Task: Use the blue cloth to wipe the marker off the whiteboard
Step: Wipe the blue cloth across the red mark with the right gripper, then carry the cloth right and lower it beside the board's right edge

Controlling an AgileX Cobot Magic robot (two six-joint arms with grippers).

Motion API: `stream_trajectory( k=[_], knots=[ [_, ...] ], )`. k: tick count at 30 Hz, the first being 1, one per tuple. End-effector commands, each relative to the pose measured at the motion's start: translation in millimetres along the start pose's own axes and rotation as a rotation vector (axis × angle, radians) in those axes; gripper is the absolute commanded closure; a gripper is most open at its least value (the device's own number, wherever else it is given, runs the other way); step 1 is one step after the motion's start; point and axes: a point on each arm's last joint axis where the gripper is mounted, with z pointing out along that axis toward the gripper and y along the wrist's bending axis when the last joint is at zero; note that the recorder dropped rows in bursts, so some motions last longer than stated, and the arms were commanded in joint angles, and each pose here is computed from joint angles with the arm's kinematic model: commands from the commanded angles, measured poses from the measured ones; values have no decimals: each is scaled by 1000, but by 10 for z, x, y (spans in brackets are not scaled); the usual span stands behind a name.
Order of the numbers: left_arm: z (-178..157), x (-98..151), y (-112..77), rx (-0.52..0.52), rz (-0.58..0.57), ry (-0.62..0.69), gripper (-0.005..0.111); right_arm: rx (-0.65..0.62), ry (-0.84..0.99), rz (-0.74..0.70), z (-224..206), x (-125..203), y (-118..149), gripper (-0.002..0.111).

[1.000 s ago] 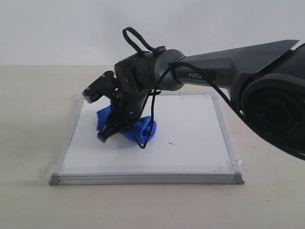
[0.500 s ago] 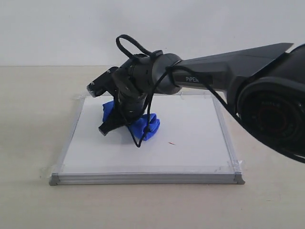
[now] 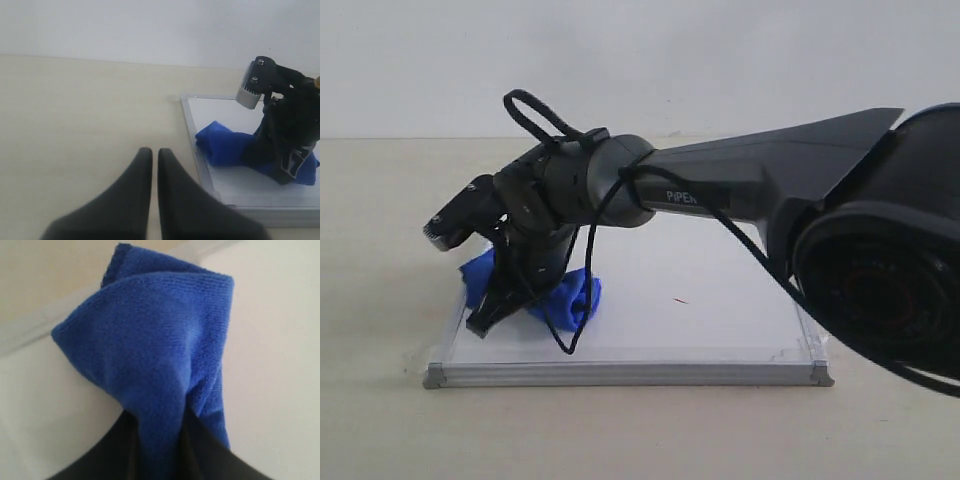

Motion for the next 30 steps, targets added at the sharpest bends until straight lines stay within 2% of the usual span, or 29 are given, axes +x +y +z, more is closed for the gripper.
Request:
stream_trajectory(
  k=[1,4,11,17,20,23,27,30],
  knots=[
    [-5,-15,-3,2,1,-9,102,264,243,118,75,395,-654,108],
    [-5,-15,-3,2,1,-9,102,299,307,172,-7,531,-894,108],
    [-5,-15,-3,2,1,-9,102,343,130,372,-674,600,-1217,108],
    [-5,-15,-3,2,1,-9,102,434,157,652,-1116,1188,-1636,108],
    [-5,-15,-3,2,1,-9,102,478,162,781,-1129,1540,-1746,108],
    [-5,-15,-3,2,1,-9,102,470,148,838,-1007,1788,-1760,108],
    [-5,-15,-3,2,1,-9,102,446,105,866,-889,1926,-1726,108],
    [-5,-15,-3,2,1,-9,102,523,118,920,-890,2002,-1747,108]
  ],
)
